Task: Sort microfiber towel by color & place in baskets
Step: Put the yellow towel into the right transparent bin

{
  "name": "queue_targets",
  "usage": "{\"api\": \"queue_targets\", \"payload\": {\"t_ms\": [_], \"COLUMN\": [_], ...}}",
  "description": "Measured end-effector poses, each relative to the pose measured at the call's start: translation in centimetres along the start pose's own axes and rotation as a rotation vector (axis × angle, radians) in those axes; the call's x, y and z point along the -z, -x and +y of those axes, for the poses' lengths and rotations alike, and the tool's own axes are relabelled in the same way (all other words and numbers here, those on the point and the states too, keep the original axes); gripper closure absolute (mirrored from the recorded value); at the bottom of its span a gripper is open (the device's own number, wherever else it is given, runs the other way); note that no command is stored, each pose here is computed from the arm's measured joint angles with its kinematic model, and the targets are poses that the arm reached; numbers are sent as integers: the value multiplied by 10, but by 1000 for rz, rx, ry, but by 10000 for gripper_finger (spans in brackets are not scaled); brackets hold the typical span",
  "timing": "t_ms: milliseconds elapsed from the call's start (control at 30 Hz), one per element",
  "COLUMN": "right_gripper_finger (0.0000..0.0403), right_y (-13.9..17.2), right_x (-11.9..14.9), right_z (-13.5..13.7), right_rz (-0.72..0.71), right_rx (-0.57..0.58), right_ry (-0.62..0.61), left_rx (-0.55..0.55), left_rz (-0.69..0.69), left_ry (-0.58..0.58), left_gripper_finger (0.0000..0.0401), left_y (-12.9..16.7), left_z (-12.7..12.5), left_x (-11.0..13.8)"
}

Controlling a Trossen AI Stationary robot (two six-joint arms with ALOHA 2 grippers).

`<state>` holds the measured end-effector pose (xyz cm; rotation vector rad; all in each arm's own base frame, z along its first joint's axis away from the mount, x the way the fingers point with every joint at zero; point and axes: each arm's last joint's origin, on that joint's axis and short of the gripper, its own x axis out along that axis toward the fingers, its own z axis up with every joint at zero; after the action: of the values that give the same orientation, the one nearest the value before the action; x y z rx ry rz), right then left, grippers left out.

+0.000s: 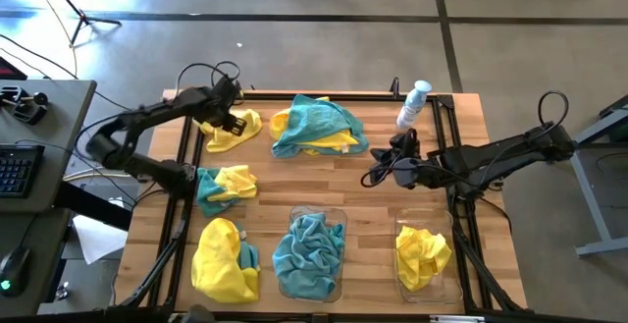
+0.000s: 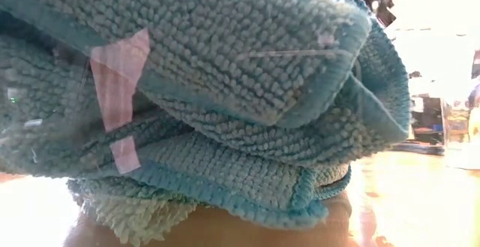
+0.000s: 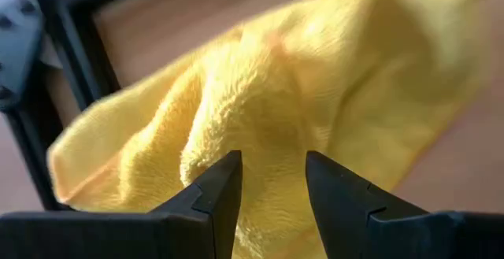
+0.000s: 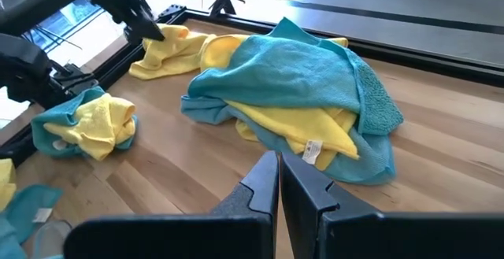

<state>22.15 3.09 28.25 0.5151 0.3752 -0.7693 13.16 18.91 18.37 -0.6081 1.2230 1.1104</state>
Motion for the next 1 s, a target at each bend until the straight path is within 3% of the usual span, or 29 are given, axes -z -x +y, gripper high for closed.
{"api": "queue_targets", "payload": {"t_ms": [233,333,500,633,800,1000], "right_gripper_finger": [391,391,391,391,391,391], "right_y": [0,0,0,0,0,0], "right_x": [-2,-2,-2,-2,0,2], "right_z": [2,3,3,3,4,6], "right_rz": [-14,-16,-16,-7,68,125], "right_rx": [-19,-22,-22,-29,-84,-129], "right_ry": [-22,-27,-26,-26,-23,18], "left_rx": [-61,-128,-114,11,56,120], "left_rz": [131,140,177,203,187,44], "left_ry": [-49,-89,-132,-114,-175,-170], "left_gripper_finger": [270,270,277,311,390,398], "left_y": [-36,-42,-44,-40,-33,19], "left_z": [-11,-18,-27,-39,-55,-69], "left_x": [-2,-2,2,6,12,15]}}
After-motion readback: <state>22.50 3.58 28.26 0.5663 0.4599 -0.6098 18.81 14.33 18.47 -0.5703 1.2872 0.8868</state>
